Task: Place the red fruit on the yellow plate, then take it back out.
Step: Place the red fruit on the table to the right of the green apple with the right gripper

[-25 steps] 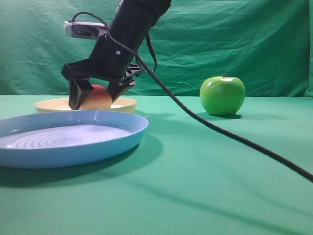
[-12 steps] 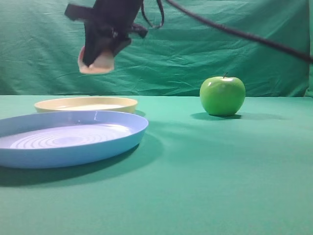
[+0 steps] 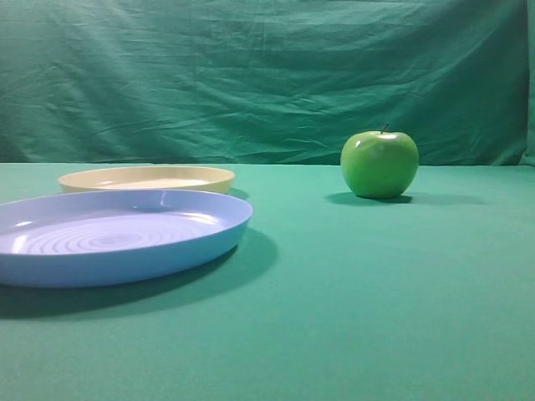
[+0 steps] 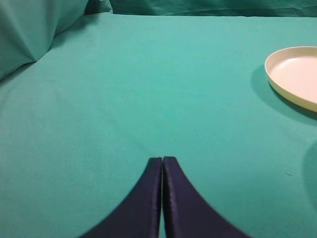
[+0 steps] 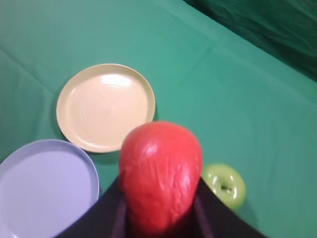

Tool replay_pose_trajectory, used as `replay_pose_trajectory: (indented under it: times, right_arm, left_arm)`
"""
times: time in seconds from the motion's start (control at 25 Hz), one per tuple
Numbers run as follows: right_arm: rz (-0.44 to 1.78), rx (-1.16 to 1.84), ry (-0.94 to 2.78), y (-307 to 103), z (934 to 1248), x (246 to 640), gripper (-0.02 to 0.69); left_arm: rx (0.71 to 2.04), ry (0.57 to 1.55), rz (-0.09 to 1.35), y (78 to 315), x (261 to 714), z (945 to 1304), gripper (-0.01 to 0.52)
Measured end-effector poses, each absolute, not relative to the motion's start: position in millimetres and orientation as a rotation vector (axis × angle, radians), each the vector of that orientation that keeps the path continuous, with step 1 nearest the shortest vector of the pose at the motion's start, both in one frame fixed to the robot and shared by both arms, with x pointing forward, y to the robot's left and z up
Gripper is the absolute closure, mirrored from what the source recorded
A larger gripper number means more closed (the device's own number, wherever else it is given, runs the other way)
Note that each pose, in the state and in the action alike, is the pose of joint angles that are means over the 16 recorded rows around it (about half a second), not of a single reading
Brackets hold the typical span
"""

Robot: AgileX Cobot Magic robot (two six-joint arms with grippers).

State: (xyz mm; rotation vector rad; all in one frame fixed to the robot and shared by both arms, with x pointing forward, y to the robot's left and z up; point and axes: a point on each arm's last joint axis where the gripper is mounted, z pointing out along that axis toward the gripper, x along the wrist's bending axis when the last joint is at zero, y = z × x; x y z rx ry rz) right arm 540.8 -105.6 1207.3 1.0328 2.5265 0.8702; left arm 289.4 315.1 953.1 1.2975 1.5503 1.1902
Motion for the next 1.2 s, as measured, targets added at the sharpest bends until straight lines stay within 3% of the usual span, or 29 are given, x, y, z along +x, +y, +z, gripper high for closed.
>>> replay_pose_trajectory:
  times: [0.2, 0.48, 0.88, 1.2]
  right_arm:
    - [0.803, 1.155, 2.504, -147, 1192, 511, 0.476]
    - [0.721, 1.299, 2.486, -183, 1125, 477, 0.476]
    - [0.64, 1.389, 2.472, -198, 1017, 457, 0.476]
    - [0.551, 1.414, 2.498, -197, 965, 466, 0.455]
  left_arm:
    - [1.297, 1.55, 1.19, 315, 289, 953, 0.514]
    - [1.297, 1.55, 1.19, 315, 289, 953, 0.514]
    - [1.297, 1.55, 1.19, 315, 289, 953, 0.514]
    - [1.297, 1.551, 1.19, 315, 289, 953, 0.514]
